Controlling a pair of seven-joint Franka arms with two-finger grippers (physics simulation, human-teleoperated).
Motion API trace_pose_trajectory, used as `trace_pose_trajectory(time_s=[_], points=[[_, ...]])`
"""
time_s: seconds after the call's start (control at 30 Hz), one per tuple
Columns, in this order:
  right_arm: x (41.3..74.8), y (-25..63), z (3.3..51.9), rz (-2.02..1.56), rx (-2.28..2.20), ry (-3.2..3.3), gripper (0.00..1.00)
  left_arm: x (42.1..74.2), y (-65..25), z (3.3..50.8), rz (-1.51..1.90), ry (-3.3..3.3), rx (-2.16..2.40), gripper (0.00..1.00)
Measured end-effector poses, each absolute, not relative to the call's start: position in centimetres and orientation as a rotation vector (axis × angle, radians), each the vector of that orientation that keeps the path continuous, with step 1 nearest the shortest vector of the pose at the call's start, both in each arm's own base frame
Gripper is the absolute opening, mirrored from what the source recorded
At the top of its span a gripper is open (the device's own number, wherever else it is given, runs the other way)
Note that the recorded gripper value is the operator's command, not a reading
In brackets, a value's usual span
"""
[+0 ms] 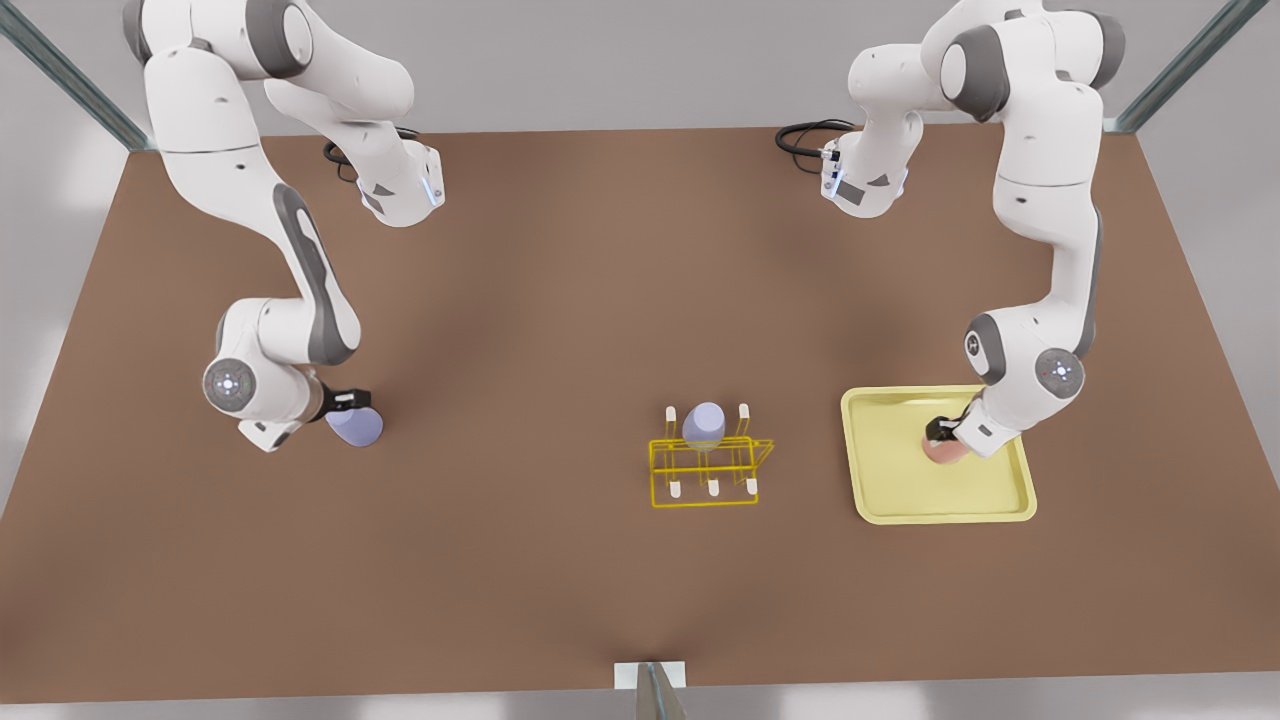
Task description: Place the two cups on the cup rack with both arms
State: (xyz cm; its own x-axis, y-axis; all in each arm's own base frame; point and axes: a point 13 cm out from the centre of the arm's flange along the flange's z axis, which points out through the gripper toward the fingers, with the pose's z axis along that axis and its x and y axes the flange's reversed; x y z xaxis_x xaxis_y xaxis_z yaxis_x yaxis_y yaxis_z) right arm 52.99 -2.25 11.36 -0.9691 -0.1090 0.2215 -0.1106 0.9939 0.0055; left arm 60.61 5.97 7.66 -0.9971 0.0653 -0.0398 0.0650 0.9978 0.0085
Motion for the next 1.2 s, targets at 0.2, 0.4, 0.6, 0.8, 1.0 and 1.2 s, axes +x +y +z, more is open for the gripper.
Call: trace_pose_trajectory(time_s=[0.2,0.4,0.6,0.8,1.0,1.2], points=[[52.7,-2.6,9.4,0.035,0.104,-2.906,1.0,60.7,5.9,7.4,0.012,3.101,0.102,0.81],[52.8,-2.6,8.0,0.034,0.037,-2.914,1.0,60.7,6.0,6.9,0.014,3.108,0.096,0.81],[52.6,-2.5,7.5,0.029,-0.014,-2.916,1.0,61.0,5.7,7.6,0.013,3.095,0.09,0.81],[52.1,-2.3,7.1,0.025,-0.047,-2.909,1.0,62.1,4.9,8.8,0.01,3.077,0.093,0.81],[52.0,-2.2,7.1,0.021,-0.071,-2.911,1.0,67.9,-3.4,18.1,-0.099,3.053,0.19,0.8],[52.5,-2.0,7.4,0.018,-0.077,-2.92,0.83,67.3,-19.0,21.1,-0.233,3.101,0.32,0.8]])
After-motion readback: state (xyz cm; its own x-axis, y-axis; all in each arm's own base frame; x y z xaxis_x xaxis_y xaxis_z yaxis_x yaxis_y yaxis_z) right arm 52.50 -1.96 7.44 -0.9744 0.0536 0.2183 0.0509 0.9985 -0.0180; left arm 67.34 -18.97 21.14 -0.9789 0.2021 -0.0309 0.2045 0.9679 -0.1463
